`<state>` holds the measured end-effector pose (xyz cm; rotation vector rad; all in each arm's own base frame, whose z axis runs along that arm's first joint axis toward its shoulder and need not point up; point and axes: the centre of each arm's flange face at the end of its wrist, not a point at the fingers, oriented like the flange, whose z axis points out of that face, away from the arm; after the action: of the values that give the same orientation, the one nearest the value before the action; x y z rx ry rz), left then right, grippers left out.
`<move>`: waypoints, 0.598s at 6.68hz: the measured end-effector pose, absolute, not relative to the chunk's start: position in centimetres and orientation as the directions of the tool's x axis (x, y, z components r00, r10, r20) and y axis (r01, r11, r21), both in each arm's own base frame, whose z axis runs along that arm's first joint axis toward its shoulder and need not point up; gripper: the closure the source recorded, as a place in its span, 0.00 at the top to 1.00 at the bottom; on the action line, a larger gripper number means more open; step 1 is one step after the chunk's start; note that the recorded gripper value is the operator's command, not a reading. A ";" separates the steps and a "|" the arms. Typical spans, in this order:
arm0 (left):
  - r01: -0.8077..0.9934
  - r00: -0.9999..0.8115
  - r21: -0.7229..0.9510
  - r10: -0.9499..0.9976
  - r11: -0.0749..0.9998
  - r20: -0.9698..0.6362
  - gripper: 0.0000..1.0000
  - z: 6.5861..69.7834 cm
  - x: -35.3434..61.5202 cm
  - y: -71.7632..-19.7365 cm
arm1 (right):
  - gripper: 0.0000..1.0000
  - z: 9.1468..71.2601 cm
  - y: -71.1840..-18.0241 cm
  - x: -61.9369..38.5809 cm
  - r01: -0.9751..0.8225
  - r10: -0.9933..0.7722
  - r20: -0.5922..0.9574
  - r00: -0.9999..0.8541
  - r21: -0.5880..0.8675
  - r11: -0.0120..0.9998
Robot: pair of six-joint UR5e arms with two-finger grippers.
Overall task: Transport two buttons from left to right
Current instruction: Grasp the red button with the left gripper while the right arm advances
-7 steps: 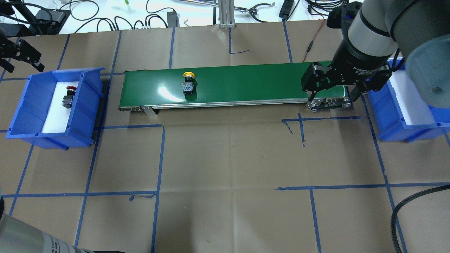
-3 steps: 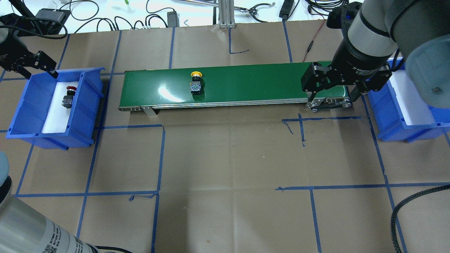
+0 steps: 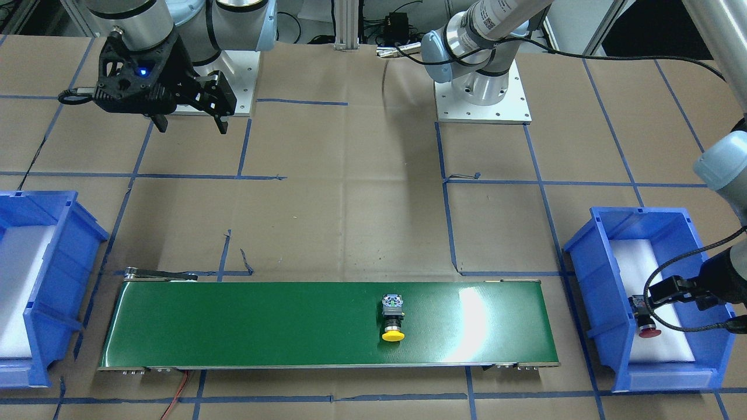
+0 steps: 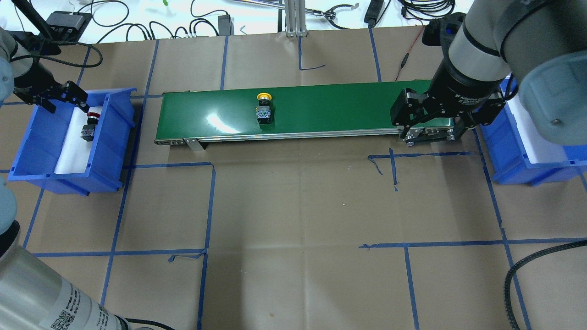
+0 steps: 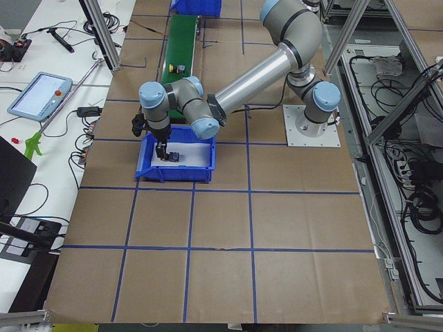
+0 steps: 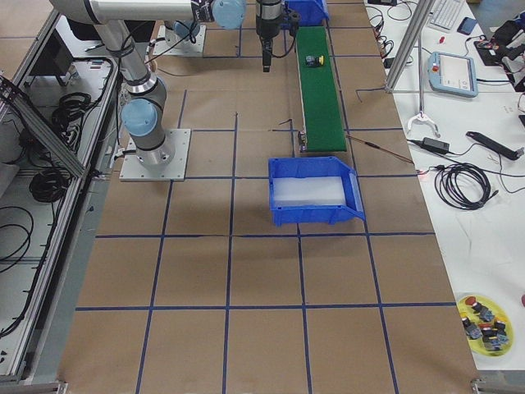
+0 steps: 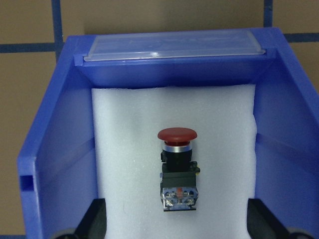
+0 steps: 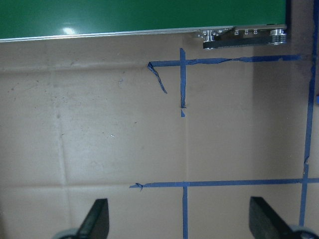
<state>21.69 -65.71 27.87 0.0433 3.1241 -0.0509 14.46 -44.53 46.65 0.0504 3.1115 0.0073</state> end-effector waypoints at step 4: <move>0.021 -1.000 -0.003 0.021 1.000 0.003 0.99 23.0 21.4 -65.4 | 1.00 42.8 -45.8 14.6 0.024 0.018 -0.045 -0.999 -0.153 0.988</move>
<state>21.45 -65.39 23.00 0.0323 3.1446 -0.0041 14.58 -45.77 42.81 0.0327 3.0886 -0.2391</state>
